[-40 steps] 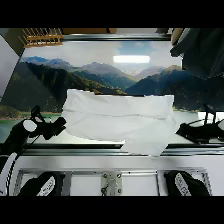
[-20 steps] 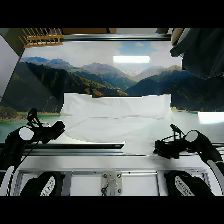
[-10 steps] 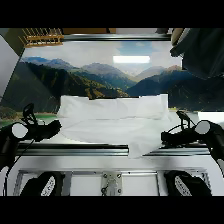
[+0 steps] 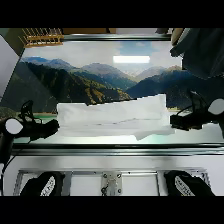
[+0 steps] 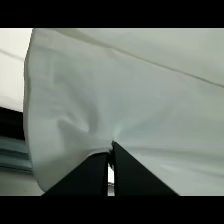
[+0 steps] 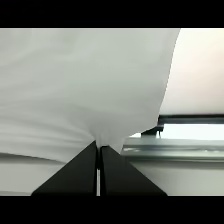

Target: Fold the clothes and pants, and hang the long-sleeved shirts on hangers.

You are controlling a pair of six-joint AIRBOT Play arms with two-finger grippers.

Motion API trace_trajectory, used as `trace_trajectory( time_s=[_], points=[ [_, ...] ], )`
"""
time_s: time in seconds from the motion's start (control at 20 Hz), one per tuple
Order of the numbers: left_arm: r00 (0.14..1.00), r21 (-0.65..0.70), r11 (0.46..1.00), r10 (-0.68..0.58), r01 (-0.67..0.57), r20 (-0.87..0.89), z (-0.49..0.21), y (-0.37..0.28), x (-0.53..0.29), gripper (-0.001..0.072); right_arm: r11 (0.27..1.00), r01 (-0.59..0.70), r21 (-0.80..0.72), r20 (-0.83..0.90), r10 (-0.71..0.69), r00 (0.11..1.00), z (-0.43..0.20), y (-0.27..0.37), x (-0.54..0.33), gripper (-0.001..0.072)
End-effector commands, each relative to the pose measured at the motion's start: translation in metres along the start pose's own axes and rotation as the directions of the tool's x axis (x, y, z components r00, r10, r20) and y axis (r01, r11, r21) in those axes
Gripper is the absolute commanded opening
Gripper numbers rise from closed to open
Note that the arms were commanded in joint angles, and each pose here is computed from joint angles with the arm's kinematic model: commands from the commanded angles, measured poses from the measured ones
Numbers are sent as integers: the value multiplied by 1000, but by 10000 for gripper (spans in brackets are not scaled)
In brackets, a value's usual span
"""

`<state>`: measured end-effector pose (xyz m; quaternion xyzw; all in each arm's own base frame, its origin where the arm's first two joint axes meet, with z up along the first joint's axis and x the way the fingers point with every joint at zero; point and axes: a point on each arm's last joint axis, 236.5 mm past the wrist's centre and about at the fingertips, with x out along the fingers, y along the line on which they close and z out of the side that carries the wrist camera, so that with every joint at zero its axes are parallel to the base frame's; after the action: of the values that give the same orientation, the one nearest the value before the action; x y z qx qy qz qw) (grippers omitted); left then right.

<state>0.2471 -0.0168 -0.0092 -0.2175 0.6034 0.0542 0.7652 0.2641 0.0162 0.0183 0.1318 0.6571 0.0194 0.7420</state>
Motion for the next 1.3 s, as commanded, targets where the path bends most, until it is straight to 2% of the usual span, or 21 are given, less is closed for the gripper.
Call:
trace_trajectory(
  time_s=[0.0,0.4,0.8,0.85,0.9,0.95,1.0,1.15,1.25],
  points=[
    [1000,26,1000,3,-4,17,45,-9,9,5,1000,-1,-1,92,1,996,63,2,-2,8],
    [997,32,999,2,1,-83,120,-25,71,5,995,-93,30,267,82,960,171,19,34,9],
    [987,-5,998,-59,59,-152,153,-44,111,6,993,-114,-1,329,108,938,203,36,76,25],
    [987,1,998,-59,60,-149,156,-45,112,78,992,-129,7,334,120,935,204,38,77,86],
    [989,5,998,-63,64,-137,161,-46,110,420,989,-148,17,347,133,928,208,41,75,374],
    [990,10,998,-68,69,-120,167,-49,105,587,986,-164,26,360,144,922,211,42,72,631],
    [993,20,997,-75,77,-94,175,-54,95,554,983,-179,29,376,155,914,215,43,64,652],
    [995,58,993,-102,102,-19,188,-69,50,553,983,-183,-14,402,173,899,218,24,28,652],
    [993,87,990,-113,112,11,181,-78,25,553,986,-164,-5,336,156,929,198,-14,23,653]
  ],
)
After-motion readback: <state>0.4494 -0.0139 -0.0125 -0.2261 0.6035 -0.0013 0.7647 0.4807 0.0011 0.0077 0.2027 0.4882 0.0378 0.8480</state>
